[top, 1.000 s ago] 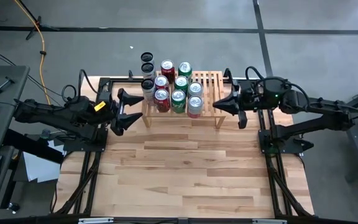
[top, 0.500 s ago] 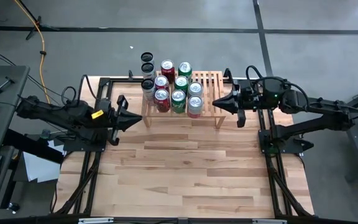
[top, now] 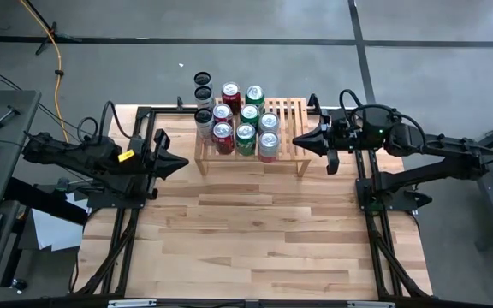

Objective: Place canned beverage on shelf
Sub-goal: Return to Home Position

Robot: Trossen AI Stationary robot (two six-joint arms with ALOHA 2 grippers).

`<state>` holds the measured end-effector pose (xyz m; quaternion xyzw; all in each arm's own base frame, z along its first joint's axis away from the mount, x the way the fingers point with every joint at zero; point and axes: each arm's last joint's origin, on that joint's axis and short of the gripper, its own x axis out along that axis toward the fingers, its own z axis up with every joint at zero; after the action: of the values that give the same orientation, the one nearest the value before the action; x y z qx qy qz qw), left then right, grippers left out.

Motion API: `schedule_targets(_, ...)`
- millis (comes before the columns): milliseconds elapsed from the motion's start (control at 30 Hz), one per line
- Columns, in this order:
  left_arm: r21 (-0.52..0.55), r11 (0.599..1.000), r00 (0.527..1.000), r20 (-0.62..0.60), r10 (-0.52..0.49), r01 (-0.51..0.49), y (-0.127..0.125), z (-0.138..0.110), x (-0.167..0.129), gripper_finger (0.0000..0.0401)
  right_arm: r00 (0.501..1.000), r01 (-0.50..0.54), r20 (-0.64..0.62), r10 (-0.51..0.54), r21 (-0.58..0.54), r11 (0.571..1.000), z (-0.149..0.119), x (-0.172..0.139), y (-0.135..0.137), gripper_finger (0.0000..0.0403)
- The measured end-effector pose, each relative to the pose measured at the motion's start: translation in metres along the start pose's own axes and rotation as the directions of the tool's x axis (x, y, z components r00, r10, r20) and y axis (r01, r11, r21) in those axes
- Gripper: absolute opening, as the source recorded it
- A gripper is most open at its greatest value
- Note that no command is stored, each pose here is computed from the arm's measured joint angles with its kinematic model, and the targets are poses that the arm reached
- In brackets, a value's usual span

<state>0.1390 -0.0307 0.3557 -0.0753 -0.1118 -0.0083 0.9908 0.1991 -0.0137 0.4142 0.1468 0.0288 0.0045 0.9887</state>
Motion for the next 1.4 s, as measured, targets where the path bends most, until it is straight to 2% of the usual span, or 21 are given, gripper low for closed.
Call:
schedule_targets(267, 0.003, 0.999, 0.999, -0.001, 0.041, -0.041, 0.001, -0.001, 0.002, 0.0007, 1.000, -0.006, -0.014, 0.006, 0.001, 1.000, -0.001, 0.000, 0.000, 0.0000)
schedule_targets(567, 0.059, 0.998, 1.000, -0.017, -0.001, 0.002, 0.000, -0.003, 0.004, 0.0001, 0.998, -0.022, -0.059, 0.021, -0.022, 1.000, -0.005, -0.003, 0.000, 0.0000)
schedule_targets(700, 0.063, 0.998, 1.000, -0.018, 0.001, 0.000, 0.004, -0.004, 0.007, 0.0000, 0.994, -0.067, -0.084, 0.065, -0.026, 0.997, -0.005, -0.010, 0.002, 0.0000)
schedule_targets(1067, 0.006, 1.000, 1.000, -0.008, 0.013, -0.013, 0.016, -0.002, 0.009, 0.0000, 0.994, -0.080, -0.081, 0.073, -0.081, 0.993, -0.002, -0.037, 0.006, 0.0000)
schedule_targets(1400, -0.023, 1.000, 1.000, -0.007, 0.012, -0.013, 0.016, -0.002, 0.009, 0.0000, 0.994, -0.084, -0.087, 0.071, -0.154, 0.985, -0.003, -0.037, 0.006, 0.0000)
